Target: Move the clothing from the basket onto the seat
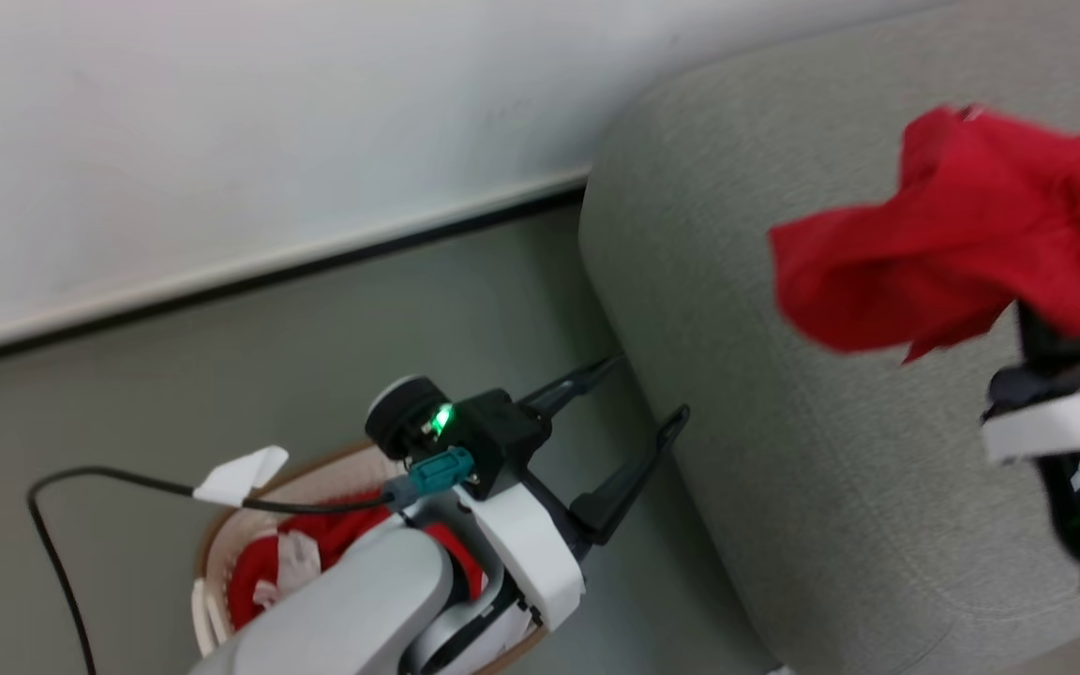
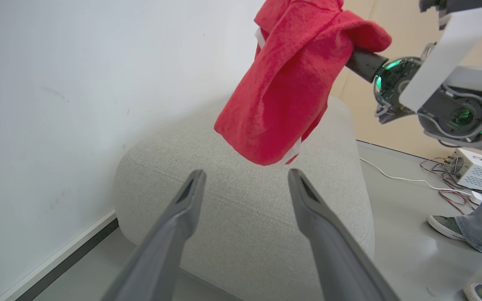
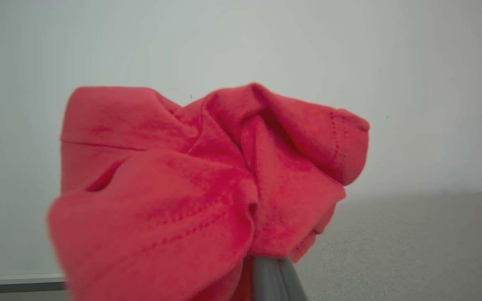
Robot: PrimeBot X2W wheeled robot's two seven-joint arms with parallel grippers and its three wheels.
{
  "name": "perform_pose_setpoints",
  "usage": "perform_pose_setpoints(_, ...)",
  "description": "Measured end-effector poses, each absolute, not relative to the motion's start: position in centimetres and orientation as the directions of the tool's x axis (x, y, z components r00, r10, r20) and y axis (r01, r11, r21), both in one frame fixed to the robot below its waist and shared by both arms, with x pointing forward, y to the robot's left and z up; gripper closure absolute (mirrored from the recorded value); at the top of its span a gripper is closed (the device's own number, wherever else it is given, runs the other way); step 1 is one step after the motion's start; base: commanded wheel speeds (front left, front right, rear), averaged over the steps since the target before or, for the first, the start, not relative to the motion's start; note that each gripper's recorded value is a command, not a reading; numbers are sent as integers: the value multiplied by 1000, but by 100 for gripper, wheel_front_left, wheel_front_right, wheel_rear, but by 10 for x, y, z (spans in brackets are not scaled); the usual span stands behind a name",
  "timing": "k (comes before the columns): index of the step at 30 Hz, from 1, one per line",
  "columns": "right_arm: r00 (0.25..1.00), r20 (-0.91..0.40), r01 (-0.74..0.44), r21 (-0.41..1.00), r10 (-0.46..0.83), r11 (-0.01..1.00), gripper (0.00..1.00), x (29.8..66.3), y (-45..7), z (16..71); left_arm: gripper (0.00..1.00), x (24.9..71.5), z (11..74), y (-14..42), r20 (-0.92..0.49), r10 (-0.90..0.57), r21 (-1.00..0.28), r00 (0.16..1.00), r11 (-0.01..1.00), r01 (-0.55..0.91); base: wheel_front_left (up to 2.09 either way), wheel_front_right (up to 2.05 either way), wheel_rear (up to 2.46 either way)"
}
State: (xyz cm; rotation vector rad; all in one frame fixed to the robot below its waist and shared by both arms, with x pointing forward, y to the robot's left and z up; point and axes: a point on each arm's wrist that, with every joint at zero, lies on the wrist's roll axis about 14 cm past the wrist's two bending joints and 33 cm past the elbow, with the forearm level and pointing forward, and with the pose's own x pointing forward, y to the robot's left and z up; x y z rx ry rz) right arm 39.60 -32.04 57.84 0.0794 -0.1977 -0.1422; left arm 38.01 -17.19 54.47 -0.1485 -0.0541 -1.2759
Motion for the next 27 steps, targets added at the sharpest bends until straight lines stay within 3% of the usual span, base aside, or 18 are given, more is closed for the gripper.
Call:
perform_pose_setpoints(12,951,197,233,46,-237,971,100,502,-375,574,0,440,493,-144,97,-937,-118,337,325,938,0,0,0)
perform_pose_setpoints(20,916,121,387,-15,-383,922,100,527,-439,538,0,462,463,-129,95,-922,-164,376,358,919,0,0,0)
perform_pose_setpoints(27,891,-42,449,-68,-452,891,100,541,-468,486,0,476,439,-112,64,-902,-187,427,409,893,0,0,0)
